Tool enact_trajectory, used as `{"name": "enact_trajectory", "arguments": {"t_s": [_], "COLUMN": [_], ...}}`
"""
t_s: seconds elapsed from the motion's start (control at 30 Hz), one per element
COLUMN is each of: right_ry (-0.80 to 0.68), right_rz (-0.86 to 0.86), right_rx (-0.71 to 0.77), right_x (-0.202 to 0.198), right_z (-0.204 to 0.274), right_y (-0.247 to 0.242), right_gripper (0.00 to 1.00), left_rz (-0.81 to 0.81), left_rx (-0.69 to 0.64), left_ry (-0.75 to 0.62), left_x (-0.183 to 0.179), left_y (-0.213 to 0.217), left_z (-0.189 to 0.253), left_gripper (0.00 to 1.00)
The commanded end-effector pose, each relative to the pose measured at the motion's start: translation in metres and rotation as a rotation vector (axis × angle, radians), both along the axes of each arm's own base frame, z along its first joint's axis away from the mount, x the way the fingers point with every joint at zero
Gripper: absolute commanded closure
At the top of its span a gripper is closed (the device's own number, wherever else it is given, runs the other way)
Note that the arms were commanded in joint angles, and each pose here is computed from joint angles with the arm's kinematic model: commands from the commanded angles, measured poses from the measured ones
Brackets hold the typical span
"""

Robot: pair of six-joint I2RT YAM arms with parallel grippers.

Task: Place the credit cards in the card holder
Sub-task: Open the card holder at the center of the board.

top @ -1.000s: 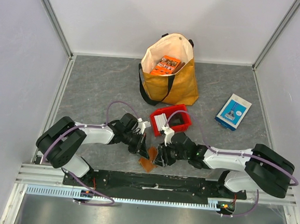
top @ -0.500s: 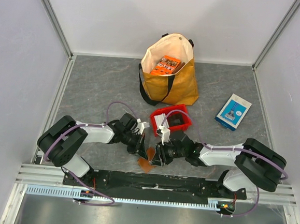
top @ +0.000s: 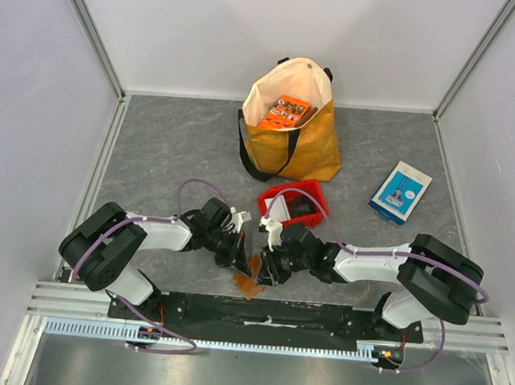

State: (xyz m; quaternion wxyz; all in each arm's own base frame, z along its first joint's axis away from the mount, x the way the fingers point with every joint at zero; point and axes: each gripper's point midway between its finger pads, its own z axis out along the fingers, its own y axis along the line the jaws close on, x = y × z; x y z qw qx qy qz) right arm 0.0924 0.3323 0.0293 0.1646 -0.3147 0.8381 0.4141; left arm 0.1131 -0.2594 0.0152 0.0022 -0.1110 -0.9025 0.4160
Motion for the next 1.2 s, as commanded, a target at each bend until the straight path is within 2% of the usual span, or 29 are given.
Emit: {"name": "enact_trajectory", "arguments": {"t_s": [0.0,0.07,0.13,0.17,0.23,0.27,0.47,0.87,1.03,1.13,1.17], "right_ry": [0.007,0.006,-0.016,-0.020,-0.037,-0.051,-0.110,-0.023,-0.095,-0.097,-0.084], "right_rz": [0.093,0.101,0.103,0.108,0.113,0.121,0.223,0.450,0.260,0.094,0.062], "right_rx": [-0.027,-0.045,-0.077,-0.083,-0.098,-0.104,-0.041,-0.068,-0.184,-0.244,-0.241], "right_x": [-0.026,-0.030,-0.032,-0.034,-0.037,-0.040,-0.061,-0.108,-0.079,-0.062,-0.061], "right_z": [-0.012,-0.016,-0.022,-0.023,-0.026,-0.026,-0.009,-0.014,-0.019,-0.019,-0.018], "right_y": [0.019,0.020,0.021,0.021,0.022,0.024,0.032,0.002,-0.013,-0.029,-0.032], "right_gripper": [0.73,0.82,0.83,0.89,0.93,1.00,1.00,1.00,1.00,0.94,0.88], "left_rz": [0.103,0.123,0.140,0.147,0.166,0.177,0.291,0.448,0.449,0.494,0.507], "left_rx": [-0.017,-0.017,-0.011,-0.012,-0.009,-0.005,0.075,0.182,0.195,0.211,0.235], "left_ry": [-0.104,-0.106,-0.110,-0.118,-0.122,-0.122,-0.129,-0.152,-0.194,-0.236,-0.231], "left_x": [0.026,0.028,0.029,0.031,0.033,0.034,0.046,0.070,0.072,0.075,0.072], "left_y": [-0.013,-0.013,-0.011,-0.012,-0.011,-0.010,0.001,0.023,0.030,0.040,0.047], "left_z": [-0.001,0.000,-0.001,0.001,0.001,0.001,-0.008,-0.014,-0.007,-0.002,-0.004], "left_gripper": [0.98,0.98,0.98,0.98,0.98,0.98,0.98,0.98,0.98,0.98,0.98]}}
